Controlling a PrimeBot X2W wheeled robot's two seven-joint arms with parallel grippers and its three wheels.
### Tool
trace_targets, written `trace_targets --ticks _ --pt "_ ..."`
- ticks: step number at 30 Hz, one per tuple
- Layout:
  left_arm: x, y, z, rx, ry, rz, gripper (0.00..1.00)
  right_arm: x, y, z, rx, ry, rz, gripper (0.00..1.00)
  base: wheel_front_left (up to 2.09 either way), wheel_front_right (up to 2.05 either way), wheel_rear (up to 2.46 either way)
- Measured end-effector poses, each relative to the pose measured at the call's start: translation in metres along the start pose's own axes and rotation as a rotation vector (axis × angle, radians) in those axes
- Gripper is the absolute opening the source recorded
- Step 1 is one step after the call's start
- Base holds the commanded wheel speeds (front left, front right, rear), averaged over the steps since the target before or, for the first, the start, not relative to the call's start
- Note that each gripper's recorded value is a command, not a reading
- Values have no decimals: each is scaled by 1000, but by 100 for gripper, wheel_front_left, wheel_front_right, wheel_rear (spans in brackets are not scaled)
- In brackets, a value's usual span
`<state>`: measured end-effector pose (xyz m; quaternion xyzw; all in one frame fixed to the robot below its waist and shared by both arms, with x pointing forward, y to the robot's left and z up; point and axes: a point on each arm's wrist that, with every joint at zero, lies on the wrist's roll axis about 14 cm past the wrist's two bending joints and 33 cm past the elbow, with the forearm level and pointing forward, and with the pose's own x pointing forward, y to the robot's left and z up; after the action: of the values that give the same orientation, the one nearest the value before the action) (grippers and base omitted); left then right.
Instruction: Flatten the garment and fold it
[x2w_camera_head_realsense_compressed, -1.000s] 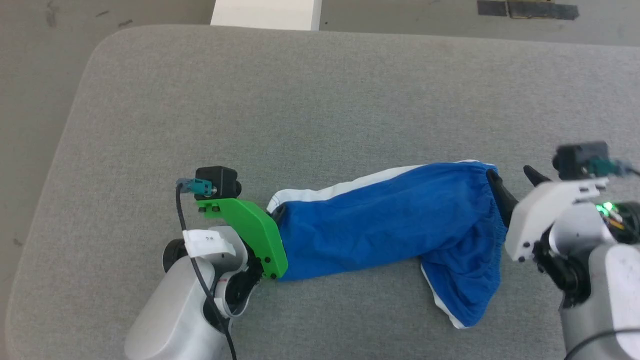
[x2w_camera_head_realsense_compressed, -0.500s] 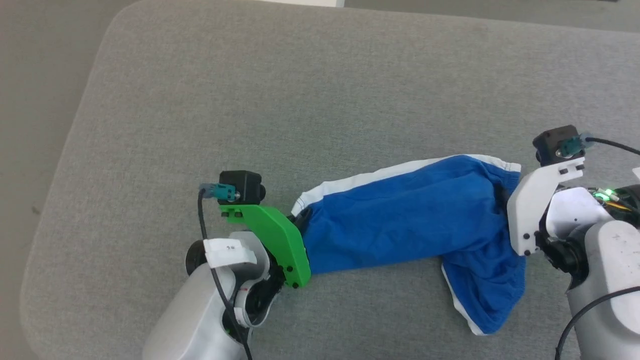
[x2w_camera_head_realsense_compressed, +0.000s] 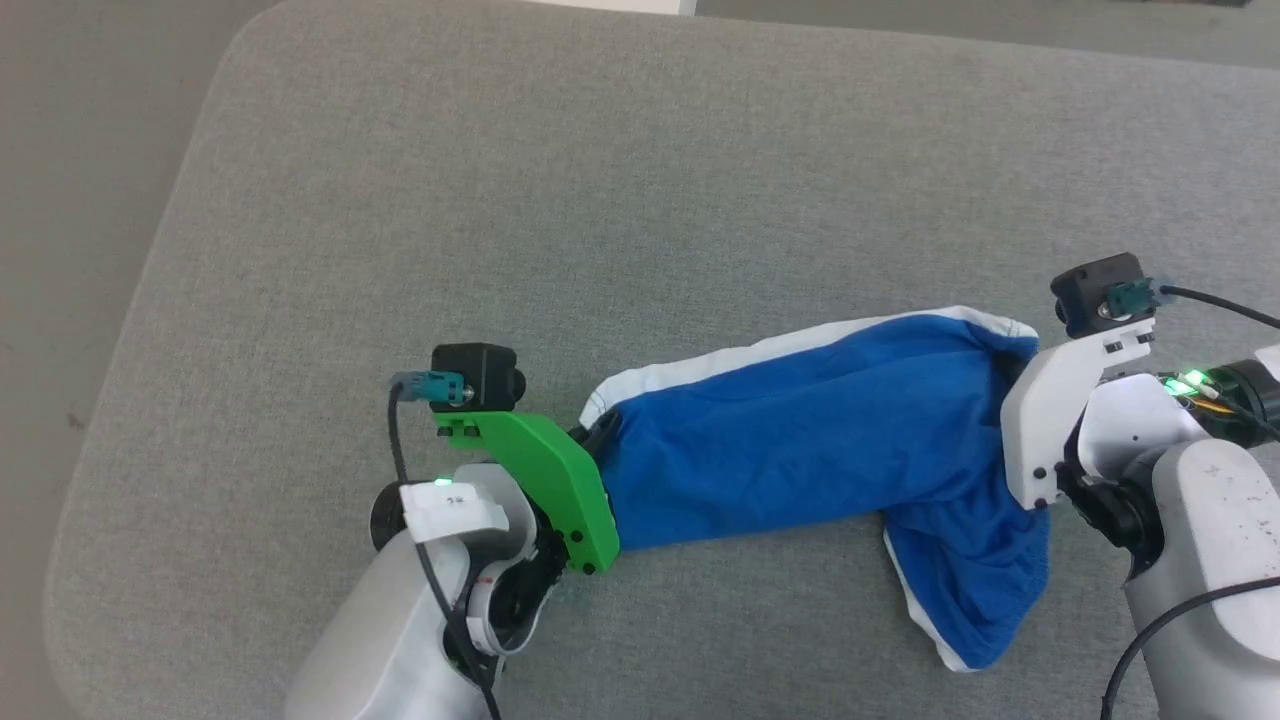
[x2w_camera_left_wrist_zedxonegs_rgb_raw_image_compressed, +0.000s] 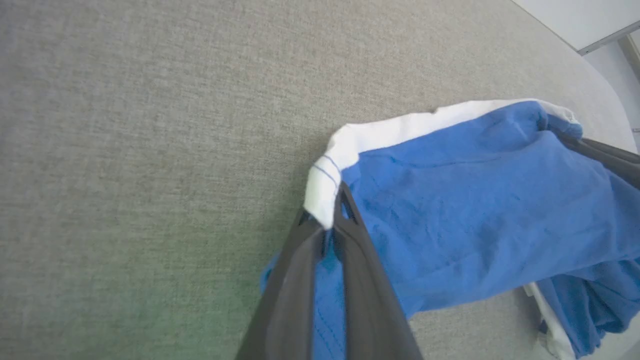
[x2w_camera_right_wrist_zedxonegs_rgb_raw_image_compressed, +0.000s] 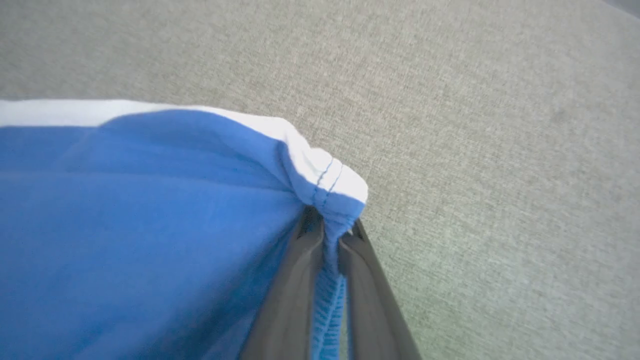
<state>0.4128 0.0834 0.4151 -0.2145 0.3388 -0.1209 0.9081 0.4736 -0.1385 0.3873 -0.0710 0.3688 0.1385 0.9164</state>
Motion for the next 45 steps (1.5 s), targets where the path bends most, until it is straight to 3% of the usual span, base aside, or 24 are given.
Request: trace_targets --ticks 6,10,14,16,25,30,37,45 --pt "-8 -20 35 -64 -146 -84 0 -19 1 35 43 -153 24 0 0 0 0" --pt "-16 -29 66 -48 -241 -122 0 -41 -4 73 97 -276 44 0 0 0 0" --pt "-22 -46 121 40 -351 -168 0 -65 -17 119 125 -398 49 0 0 0 0" --pt "-23 -53 151 108 -392 -178 0 -79 -27 148 78 -464 28 0 0 0 0" --pt "-10 -66 265 341 -547 -97 0 -109 -57 258 32 -680 -30 0 0 0 0" --pt "-1 -73 322 394 -663 -58 0 -116 -70 311 23 -807 -70 0 0 0 0" --pt "9 -85 373 433 -867 -61 0 -120 -90 360 4 -1008 -152 0 0 0 0" --pt "38 -72 378 413 -972 -84 0 -80 -94 360 -10 -1064 -160 0 0 0 0"
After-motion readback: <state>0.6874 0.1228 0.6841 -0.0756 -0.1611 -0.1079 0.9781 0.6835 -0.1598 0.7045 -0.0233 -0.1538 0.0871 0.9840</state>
